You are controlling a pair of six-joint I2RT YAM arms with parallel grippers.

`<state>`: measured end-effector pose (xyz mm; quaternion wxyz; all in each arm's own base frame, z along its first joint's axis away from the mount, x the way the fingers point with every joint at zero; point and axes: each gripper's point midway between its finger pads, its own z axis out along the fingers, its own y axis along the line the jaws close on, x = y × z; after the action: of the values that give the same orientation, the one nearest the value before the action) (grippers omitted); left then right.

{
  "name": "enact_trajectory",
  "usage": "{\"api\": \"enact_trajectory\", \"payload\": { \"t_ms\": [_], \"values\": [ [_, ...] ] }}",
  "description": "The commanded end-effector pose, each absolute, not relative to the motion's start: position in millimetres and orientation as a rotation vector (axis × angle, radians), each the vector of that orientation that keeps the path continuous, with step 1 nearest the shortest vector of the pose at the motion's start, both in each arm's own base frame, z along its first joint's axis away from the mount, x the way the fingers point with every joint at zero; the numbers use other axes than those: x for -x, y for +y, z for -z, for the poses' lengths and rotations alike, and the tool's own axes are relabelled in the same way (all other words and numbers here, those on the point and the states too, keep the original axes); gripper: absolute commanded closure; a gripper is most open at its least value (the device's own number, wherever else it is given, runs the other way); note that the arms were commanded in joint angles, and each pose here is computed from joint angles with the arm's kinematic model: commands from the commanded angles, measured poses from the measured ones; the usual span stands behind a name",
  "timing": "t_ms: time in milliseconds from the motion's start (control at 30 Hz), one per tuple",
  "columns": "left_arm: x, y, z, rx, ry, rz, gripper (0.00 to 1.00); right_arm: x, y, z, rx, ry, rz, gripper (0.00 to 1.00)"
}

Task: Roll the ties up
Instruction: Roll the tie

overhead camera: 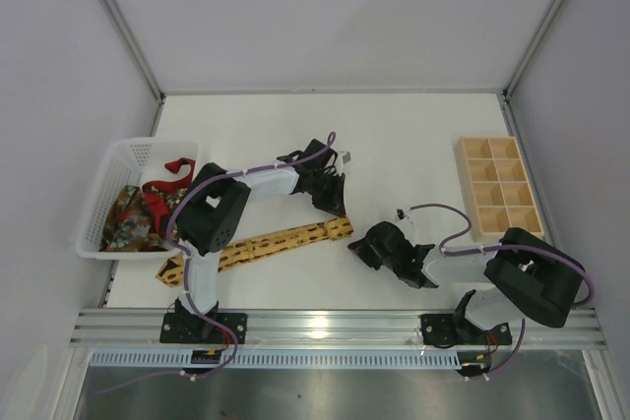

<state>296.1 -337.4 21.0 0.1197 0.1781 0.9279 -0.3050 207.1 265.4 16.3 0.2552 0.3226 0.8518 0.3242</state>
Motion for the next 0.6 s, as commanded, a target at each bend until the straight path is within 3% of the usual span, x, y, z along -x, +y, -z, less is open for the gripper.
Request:
{"api": "enact_trajectory", "payload": {
  "t_ms": [0, 567],
  "values": [
    [-297.5, -342.2, -32.9, -0.559, 2.675, 0.923, 0.89, -205.1, 235.5, 16.4, -0.879, 2.355, -0.696, 1.00],
    [-290.9, -340.9, -32.7, -0.569, 2.673, 0.948, 0.93, -243.5, 254.0, -11.2, -0.710, 2.212, -0.814, 1.00]
  ]
}}
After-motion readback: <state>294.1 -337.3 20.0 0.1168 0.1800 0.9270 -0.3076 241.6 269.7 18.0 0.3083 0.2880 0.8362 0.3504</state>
